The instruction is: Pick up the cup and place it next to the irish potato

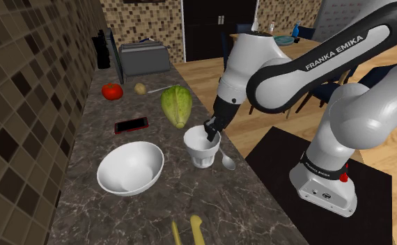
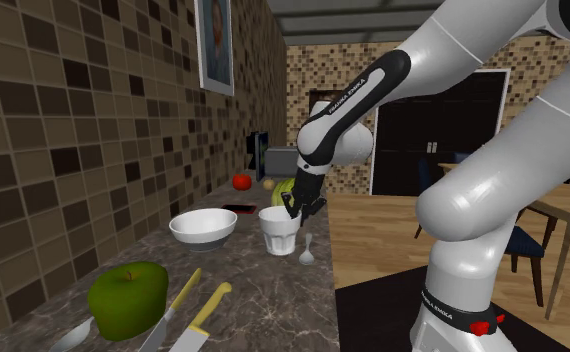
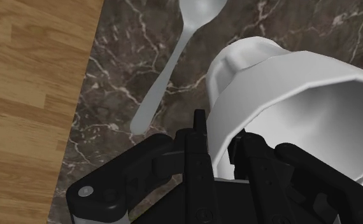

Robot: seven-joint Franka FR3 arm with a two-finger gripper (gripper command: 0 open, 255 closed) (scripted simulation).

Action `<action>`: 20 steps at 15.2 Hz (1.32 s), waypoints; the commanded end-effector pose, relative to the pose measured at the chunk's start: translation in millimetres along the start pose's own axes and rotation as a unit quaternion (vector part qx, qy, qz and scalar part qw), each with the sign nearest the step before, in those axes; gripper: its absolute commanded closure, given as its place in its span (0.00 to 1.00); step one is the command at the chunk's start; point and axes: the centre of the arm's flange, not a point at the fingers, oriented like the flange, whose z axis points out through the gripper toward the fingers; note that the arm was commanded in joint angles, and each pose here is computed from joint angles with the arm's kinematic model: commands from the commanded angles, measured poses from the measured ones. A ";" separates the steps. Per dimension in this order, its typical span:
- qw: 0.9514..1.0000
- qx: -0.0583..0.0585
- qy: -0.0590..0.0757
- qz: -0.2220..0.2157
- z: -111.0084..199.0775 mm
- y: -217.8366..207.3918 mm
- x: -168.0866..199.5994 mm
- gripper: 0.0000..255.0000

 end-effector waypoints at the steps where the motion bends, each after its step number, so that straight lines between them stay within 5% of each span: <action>1: 1.000 0.000 0.000 0.000 -9.5 -1.3 1.8 1.00; 20: 1.000 0.000 0.000 0.000 -106.2 -19.3 21.4 1.00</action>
